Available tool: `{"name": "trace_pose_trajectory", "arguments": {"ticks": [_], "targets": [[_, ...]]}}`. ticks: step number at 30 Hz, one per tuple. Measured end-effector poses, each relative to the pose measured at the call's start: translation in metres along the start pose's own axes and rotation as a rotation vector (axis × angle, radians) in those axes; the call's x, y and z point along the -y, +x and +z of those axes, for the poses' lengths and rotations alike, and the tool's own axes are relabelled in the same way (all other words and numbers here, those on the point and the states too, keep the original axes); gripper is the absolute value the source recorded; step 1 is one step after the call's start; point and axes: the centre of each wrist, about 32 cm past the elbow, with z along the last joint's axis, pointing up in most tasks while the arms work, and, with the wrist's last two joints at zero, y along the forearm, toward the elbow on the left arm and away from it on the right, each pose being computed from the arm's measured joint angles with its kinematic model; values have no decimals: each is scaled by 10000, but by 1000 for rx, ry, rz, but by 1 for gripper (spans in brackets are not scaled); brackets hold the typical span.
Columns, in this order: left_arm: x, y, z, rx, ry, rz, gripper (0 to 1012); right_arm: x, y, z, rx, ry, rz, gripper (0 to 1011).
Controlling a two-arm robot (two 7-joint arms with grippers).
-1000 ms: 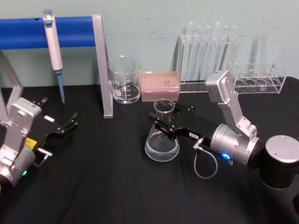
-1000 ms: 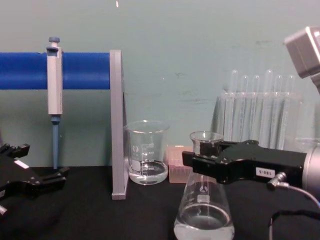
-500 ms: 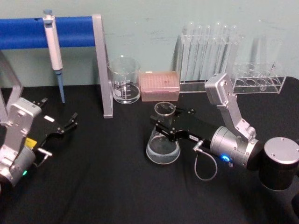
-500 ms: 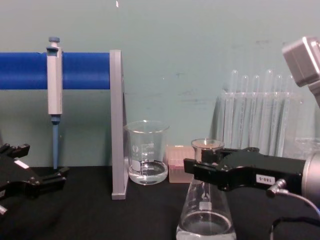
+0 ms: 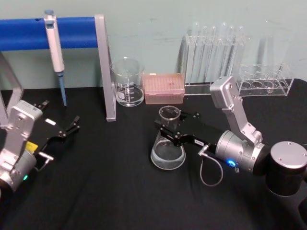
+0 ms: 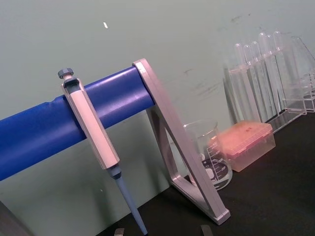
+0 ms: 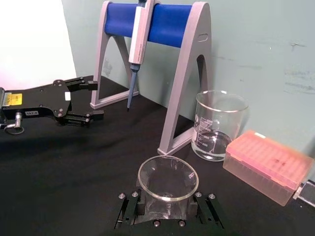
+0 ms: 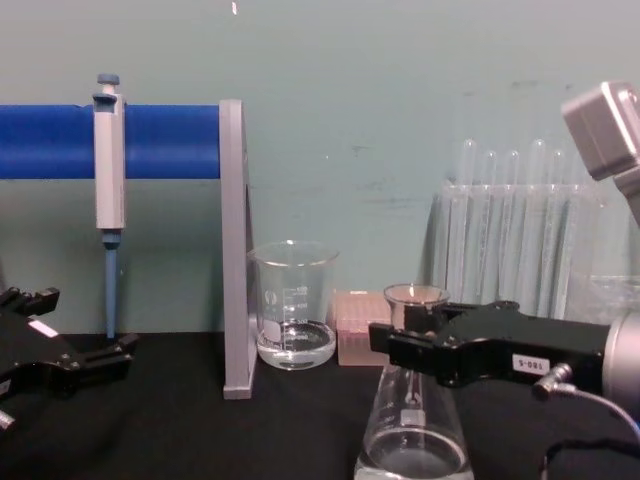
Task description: Grasp the erlenmeyer flask with one hand, shake it three times, then place it back.
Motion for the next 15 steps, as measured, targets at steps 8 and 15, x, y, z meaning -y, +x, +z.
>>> {"name": "trace_pose_trajectory", "arguments": {"ticks": [8,15], "targets": [[0,0,0,0,0,0,1001,-3,2,1,2,-6,-2,451],[0,0,0,0,0,0,1001,-5,-1,-9,7,-16,-1,451]]}}
